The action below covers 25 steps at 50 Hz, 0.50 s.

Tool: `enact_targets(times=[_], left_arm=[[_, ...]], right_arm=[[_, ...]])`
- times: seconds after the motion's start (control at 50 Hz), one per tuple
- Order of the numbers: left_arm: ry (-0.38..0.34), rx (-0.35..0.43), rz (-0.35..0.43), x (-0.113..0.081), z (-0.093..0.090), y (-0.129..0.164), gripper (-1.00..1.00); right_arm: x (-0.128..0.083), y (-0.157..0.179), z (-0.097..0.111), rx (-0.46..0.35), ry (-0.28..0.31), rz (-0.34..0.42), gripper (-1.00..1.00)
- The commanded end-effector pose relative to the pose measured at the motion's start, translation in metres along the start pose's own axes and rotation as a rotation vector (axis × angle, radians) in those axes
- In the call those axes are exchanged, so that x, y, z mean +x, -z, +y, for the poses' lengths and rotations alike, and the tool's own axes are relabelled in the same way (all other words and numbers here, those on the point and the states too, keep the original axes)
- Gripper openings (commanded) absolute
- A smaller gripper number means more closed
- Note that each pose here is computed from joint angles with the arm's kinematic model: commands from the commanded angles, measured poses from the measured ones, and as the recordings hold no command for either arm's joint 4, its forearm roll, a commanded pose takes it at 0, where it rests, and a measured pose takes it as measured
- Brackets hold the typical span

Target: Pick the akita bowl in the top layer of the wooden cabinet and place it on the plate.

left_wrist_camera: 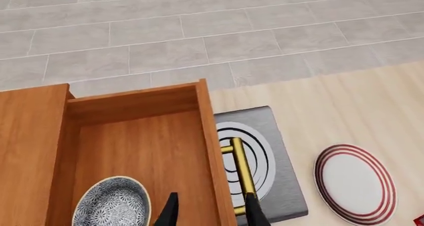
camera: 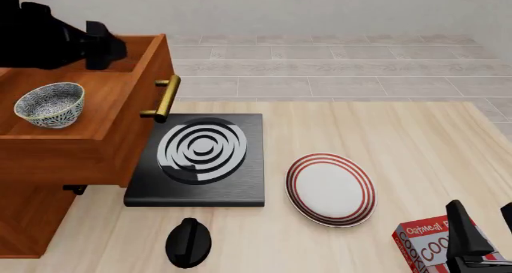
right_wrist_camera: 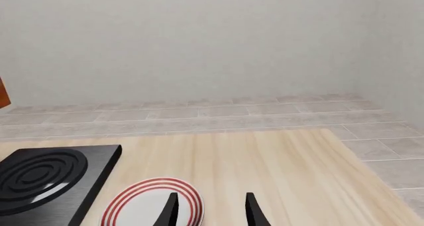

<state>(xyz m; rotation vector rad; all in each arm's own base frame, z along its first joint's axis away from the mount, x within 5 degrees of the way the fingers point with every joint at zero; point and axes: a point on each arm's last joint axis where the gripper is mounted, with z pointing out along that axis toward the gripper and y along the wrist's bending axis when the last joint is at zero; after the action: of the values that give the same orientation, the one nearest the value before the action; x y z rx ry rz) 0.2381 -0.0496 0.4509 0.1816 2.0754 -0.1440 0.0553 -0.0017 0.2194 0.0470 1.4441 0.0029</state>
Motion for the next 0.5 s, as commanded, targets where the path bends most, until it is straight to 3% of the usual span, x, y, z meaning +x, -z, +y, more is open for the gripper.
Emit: enact_targets(times=[0.02,0.5], left_arm=[[-0.02,-0.041,-0.004,-0.002,0.011,0.003,1.0],[-0.019,-0.121,0.024,0.002,0.034,-0.001,1.0]], right_arm=[[0.0,0.0,0.0,0.0,-0.001,-0.002,1.0],[0.0,0.0,0.0,-0.003,0.003,0.0,1.0]])
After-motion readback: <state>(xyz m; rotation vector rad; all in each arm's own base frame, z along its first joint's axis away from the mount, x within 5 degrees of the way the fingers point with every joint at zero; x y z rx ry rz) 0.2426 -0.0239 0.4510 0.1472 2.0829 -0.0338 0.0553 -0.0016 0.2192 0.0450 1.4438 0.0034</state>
